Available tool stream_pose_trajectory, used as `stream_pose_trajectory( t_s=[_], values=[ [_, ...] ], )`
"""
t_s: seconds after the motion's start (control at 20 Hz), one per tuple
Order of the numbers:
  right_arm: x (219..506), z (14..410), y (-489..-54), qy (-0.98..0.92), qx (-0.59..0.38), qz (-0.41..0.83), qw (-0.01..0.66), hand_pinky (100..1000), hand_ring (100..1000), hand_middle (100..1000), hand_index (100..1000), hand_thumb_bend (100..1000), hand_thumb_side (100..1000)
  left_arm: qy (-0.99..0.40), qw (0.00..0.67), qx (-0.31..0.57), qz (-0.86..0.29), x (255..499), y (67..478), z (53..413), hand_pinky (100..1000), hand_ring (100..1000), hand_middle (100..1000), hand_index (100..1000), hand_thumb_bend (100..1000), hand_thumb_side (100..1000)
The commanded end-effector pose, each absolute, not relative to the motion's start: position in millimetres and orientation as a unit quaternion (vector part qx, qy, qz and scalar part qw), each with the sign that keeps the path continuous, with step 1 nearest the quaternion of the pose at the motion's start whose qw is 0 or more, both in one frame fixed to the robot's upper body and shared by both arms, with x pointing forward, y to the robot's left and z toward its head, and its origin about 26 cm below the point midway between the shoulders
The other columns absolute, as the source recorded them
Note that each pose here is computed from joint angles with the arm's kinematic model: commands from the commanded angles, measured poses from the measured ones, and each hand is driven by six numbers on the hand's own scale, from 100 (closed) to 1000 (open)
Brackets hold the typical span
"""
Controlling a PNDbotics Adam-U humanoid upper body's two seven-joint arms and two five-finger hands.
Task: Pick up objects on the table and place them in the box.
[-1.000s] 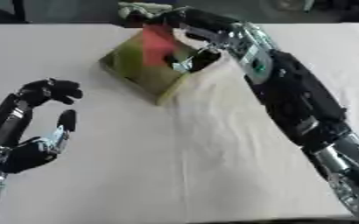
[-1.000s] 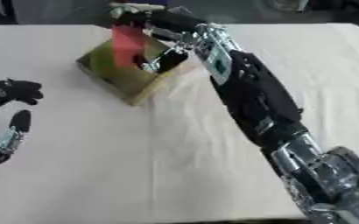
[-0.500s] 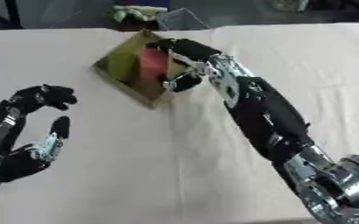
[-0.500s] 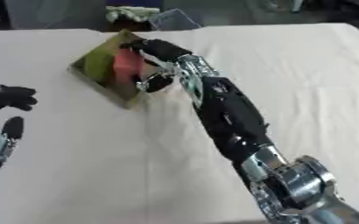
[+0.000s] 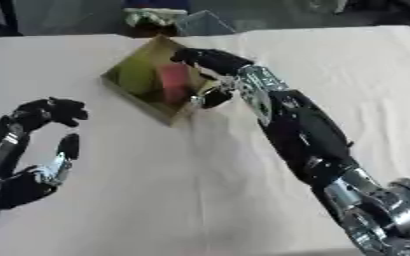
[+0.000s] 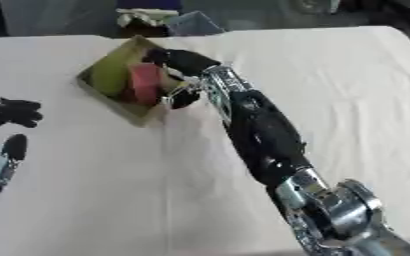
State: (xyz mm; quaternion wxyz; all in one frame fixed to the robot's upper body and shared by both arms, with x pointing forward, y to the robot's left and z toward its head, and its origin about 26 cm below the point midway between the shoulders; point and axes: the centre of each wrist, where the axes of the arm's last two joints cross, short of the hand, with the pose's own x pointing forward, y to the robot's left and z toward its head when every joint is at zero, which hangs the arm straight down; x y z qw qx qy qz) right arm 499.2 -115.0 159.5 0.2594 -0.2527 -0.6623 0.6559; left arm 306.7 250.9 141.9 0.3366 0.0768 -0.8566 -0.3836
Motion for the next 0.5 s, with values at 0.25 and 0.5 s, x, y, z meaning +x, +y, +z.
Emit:
stream_pose_trajectory(
  t_s=[0.25, 0.5],
  values=[
    [500, 195, -123, -0.699, -0.257, 0.627, 0.229, 966, 1000, 992, 1000, 100, 214, -0.86, 0.327, 0.083, -0.383, 305, 253, 148, 663, 814, 640, 756, 100, 591],
    [490, 233, -139, -0.758, -0.232, 0.588, 0.16, 949, 978, 943, 1000, 100, 198, -0.858, 0.334, 0.088, -0.38, 305, 256, 146, 662, 814, 640, 756, 100, 596]
  ],
)
